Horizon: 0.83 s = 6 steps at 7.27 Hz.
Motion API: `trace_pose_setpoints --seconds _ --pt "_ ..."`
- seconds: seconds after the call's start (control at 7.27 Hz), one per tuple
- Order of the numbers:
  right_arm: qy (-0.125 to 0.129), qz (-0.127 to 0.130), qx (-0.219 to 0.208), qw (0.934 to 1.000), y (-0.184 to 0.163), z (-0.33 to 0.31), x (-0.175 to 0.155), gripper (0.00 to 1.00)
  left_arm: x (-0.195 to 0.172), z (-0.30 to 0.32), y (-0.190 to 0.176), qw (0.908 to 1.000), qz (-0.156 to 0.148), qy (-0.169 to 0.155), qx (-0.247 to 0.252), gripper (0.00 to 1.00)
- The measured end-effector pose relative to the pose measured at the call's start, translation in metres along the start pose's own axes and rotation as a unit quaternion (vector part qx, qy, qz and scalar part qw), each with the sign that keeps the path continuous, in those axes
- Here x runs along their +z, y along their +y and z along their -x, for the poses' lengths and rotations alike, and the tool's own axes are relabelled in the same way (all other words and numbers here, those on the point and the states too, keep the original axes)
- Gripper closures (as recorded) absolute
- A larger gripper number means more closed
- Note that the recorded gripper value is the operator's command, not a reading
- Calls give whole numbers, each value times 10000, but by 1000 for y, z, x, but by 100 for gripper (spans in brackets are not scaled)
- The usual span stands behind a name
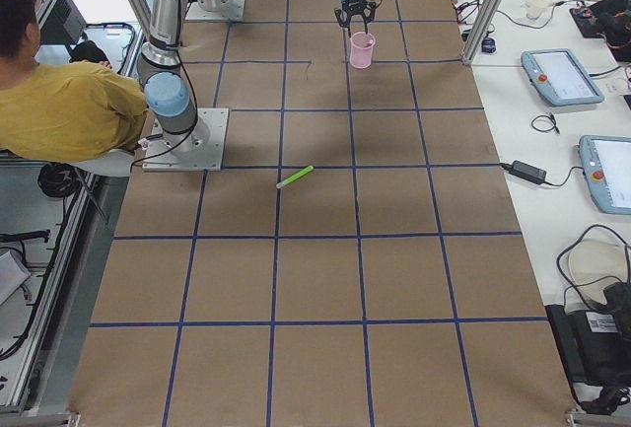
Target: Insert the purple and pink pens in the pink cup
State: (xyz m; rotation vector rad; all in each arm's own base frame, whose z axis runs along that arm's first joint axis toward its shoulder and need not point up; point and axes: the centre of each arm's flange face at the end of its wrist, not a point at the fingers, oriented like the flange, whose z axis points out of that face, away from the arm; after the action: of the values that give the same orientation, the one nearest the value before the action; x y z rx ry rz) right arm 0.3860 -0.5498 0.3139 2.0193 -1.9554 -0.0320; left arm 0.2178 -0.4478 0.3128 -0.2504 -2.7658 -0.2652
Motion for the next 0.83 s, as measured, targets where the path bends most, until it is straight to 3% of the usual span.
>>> trace_pose_setpoints --seconds 0.28,0.55,0.69,0.83 --pt "148 -271 529 9981 61 -31 -33 0 8 -14 -1 9987 85 510 -37 100" --pt "-65 -707 1343 9884 164 -51 -62 0 7 -40 -20 9943 -73 999 -361 100" --pt "-334 -954 1810 9783 214 -51 -71 0 2 -61 -41 9896 -169 1220 -739 100" --pt "-599 -1074 2474 9611 252 -44 -80 0 2 -98 -65 9843 -59 1316 -1175 100"
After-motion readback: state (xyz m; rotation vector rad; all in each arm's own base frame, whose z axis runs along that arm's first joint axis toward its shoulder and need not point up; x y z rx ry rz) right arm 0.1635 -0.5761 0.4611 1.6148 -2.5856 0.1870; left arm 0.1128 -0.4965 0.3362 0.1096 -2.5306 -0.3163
